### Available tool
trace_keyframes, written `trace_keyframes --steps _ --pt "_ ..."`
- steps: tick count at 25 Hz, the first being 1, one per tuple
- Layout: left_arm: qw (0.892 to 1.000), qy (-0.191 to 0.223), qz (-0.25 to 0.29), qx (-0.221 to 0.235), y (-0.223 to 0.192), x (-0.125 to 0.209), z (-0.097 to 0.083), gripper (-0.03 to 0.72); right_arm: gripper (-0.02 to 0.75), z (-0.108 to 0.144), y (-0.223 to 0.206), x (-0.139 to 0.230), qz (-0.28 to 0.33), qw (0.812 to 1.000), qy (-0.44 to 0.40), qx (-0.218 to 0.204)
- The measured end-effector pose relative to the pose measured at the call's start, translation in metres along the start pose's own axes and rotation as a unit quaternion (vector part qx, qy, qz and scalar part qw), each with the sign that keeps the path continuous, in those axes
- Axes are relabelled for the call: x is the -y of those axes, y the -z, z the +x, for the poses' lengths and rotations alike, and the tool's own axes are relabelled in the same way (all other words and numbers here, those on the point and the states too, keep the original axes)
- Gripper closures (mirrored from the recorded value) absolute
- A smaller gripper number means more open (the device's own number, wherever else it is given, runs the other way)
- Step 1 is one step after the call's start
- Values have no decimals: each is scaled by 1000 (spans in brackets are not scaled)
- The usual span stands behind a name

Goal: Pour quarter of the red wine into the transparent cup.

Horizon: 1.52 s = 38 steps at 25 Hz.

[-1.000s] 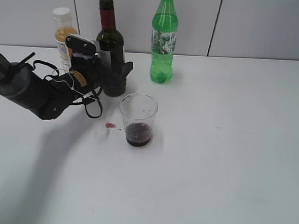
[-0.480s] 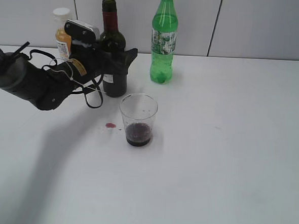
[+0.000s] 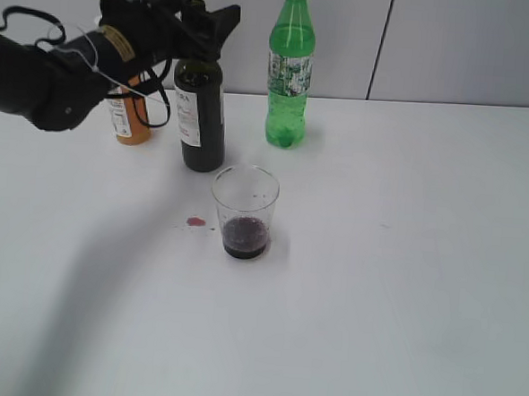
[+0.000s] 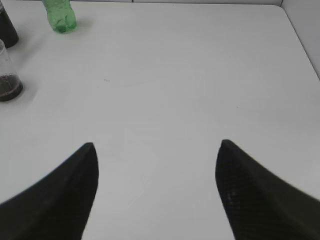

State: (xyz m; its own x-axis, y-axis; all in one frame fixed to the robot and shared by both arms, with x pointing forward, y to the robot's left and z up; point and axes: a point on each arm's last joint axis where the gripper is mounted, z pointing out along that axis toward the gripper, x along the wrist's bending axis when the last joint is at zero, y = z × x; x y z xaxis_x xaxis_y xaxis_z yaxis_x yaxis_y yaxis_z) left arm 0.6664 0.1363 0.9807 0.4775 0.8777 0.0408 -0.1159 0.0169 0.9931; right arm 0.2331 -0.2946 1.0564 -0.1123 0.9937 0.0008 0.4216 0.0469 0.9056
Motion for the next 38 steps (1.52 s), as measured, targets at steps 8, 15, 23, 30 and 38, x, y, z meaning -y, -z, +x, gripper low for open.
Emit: trace_keyframes --steps 8,15,23,30,38 --pt "999 -30 -9 -9 20 -97 0 20 154 0 0 0 0 1000 0 0" --pt "975 -33 204 -77 79 -155 7 33 154 0 0 0 0 1000 -1 -2" --pt "863 32 484 -141 174 -165 15 50 154 0 0 0 0 1000 -1 -2" --pt "806 99 561 -164 255 -138 23 62 154 0 0 0 0 1000 -1 -2" --pt "809 117 552 -164 340 -122 -13 71 154 1 0 0 0 1000 -4 -6"
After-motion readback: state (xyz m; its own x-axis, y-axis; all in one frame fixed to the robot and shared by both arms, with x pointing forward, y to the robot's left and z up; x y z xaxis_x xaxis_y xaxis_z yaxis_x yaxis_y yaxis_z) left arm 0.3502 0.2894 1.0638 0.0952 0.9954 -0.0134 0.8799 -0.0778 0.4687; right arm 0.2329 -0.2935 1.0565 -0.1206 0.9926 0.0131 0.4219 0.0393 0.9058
